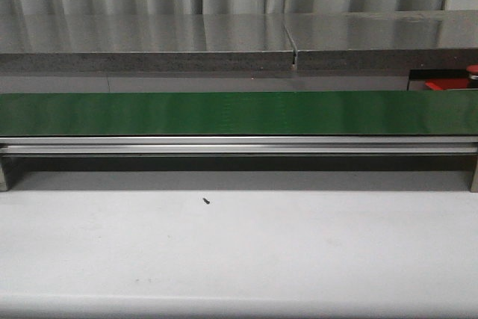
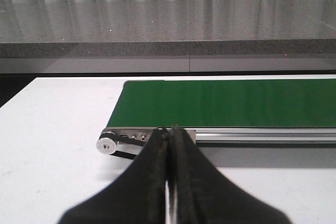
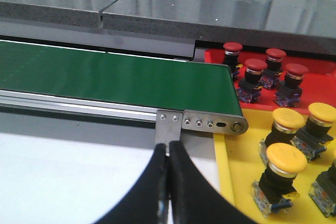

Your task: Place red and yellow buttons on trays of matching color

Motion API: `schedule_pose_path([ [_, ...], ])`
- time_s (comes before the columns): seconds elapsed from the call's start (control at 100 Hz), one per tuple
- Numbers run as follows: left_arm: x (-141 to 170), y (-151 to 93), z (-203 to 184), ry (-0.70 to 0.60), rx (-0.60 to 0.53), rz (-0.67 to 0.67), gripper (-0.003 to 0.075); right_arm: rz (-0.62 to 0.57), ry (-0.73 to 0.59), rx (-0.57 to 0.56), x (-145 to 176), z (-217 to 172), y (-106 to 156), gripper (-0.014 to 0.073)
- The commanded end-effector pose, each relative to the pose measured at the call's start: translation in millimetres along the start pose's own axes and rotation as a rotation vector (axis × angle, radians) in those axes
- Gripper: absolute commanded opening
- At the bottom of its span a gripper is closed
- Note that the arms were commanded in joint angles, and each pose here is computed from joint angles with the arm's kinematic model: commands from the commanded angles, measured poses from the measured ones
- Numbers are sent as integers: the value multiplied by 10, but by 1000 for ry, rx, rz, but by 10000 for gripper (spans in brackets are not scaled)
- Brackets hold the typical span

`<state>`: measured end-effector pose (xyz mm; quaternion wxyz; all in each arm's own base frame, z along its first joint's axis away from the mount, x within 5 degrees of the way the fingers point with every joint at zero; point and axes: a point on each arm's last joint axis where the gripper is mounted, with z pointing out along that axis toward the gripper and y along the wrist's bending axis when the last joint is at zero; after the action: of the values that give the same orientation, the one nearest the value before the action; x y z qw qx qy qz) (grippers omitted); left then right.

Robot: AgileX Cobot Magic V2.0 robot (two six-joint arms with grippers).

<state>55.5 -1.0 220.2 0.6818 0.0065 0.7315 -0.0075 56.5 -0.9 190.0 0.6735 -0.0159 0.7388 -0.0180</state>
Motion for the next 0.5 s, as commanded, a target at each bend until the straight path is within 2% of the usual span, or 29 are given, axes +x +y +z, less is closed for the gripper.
schedule_pose_path([
  [0.0,-81,-3,-42,-129,7,-8,-19,-7,-104,-7,-85,-17,6,-117],
  [0.27,116,-4,-13,-148,8,-8,-19,-7,-104,-7,-85,-17,6,-117],
  [0.49,118,-2,-13,-146,5,-1,-19,-7,-104,-7,-85,-17,6,-117],
])
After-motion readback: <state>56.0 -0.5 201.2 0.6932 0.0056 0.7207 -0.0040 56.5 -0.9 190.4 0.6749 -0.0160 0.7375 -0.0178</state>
